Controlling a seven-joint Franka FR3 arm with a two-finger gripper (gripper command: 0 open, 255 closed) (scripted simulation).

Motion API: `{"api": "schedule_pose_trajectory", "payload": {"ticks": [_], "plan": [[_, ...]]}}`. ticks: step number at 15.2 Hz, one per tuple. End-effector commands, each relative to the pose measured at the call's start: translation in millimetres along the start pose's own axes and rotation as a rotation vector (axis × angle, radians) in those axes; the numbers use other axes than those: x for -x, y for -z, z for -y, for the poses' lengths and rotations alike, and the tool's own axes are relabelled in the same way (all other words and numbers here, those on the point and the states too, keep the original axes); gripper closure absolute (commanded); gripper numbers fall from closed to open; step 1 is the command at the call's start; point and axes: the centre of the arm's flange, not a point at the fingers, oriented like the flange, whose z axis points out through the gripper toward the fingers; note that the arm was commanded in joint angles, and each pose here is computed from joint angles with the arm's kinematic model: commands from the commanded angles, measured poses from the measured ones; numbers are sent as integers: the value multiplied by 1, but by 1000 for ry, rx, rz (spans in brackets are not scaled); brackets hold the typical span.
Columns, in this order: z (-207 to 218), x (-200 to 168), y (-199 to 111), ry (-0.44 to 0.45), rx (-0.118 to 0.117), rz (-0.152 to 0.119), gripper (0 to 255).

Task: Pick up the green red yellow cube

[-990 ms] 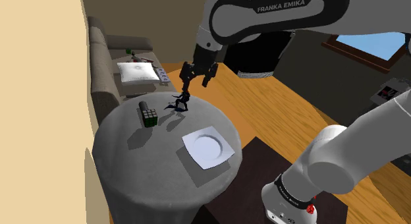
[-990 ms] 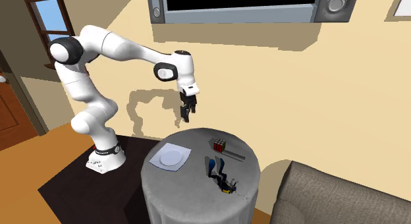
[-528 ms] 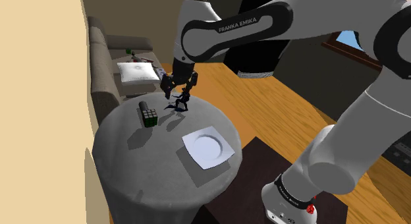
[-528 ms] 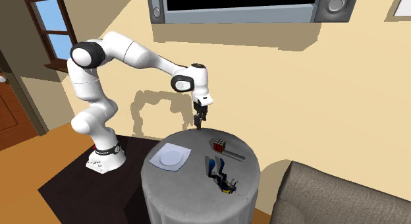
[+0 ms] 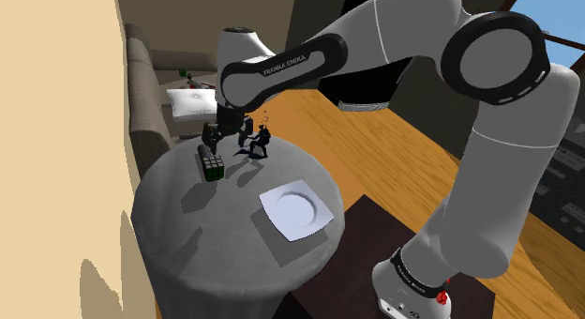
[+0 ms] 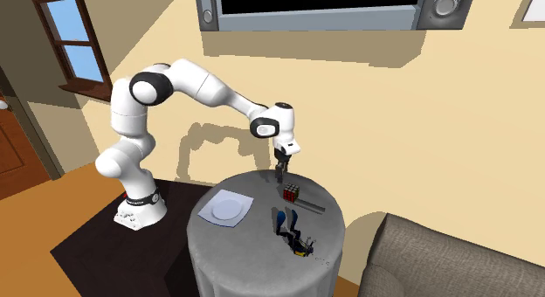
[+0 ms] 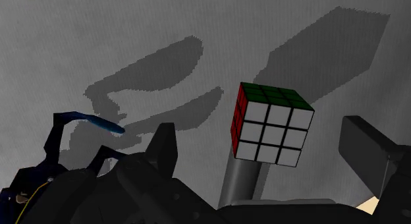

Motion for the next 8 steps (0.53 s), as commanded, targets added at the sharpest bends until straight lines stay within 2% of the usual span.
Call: {"api": "schedule_pose_trajectory", "payload": {"ticks": [1, 4, 8], "plan": [[11, -15, -21, 2, 7, 5, 0], [28, -37, -52, 5, 17, 12, 0], [28, -38, -69, 5, 18, 12, 0]]}}
